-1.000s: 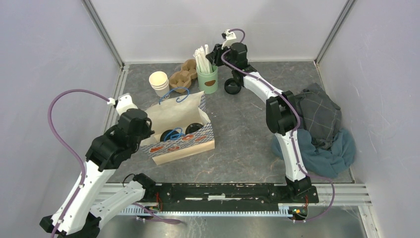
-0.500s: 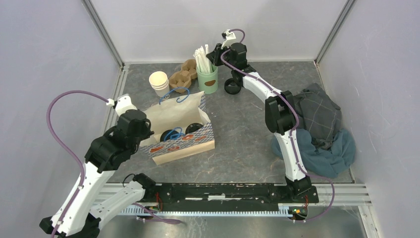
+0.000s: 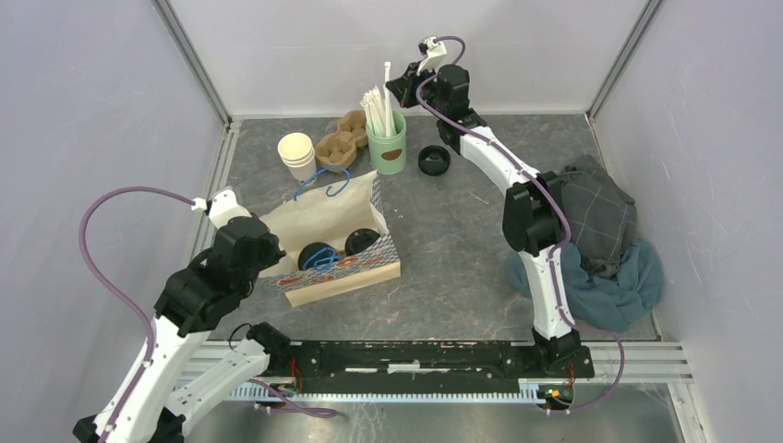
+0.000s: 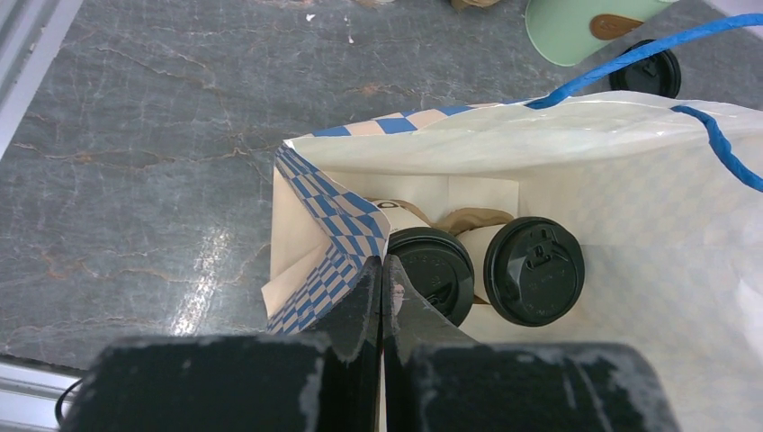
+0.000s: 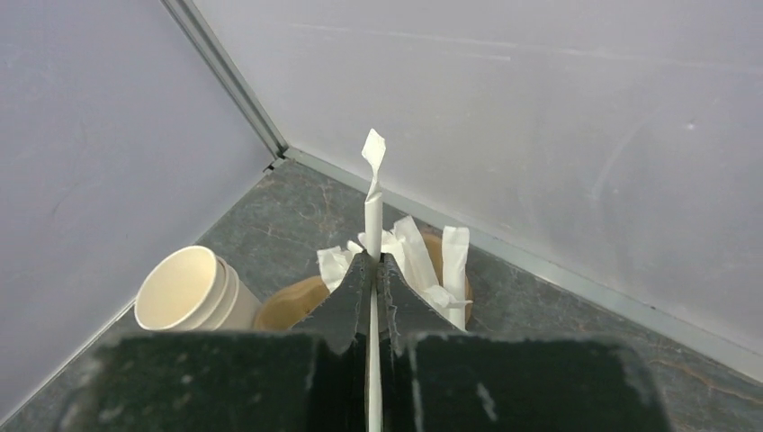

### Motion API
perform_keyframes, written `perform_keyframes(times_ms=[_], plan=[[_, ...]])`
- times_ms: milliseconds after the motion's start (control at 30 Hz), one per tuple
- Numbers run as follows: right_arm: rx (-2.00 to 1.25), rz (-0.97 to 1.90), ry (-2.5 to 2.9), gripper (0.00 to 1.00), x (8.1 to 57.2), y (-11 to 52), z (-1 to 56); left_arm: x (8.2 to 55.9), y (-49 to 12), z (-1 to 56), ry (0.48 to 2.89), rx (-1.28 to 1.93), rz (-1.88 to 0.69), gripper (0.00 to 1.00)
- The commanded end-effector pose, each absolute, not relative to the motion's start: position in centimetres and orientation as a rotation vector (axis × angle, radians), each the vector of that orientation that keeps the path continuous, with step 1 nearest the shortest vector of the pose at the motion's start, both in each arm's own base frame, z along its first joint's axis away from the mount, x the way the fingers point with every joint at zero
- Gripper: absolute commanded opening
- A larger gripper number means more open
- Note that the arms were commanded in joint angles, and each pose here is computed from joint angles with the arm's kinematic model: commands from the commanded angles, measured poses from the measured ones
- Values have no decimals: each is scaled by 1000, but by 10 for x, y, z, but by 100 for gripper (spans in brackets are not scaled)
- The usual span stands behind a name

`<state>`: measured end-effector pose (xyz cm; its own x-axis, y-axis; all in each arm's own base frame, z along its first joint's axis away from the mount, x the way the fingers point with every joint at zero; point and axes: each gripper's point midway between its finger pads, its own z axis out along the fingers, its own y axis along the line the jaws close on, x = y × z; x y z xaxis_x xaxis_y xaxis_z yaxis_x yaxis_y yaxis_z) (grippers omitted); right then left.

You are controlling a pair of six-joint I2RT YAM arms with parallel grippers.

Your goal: Pack the takeout coffee

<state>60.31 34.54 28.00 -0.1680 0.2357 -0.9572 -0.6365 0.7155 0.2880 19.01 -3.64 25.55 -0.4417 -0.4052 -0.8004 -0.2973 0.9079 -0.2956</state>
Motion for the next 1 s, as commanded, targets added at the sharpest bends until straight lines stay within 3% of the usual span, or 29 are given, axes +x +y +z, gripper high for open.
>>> perform_keyframes(times_ms=[0,167,433,600,733,967], plan=[[-385,784,1373,4,576,332,379,190,-39,257,2034,-572,-187,2],[-453,835,1216,1,524,321,462,187,-35,253,2005,-621,-207,2],[-809,1002,968,0,361,362,520,187,-33,255,1954,-653,-246,2],[-1074,977,764,0,256,398,509,185,-36,259,1958,-639,-271,2],[-1175,1043,660,0,207,421,484,183,-36,262,1961,-635,-277,2],[-1367,976,585,0,185,467,446,187,-38,270,1961,-624,-273,2]])
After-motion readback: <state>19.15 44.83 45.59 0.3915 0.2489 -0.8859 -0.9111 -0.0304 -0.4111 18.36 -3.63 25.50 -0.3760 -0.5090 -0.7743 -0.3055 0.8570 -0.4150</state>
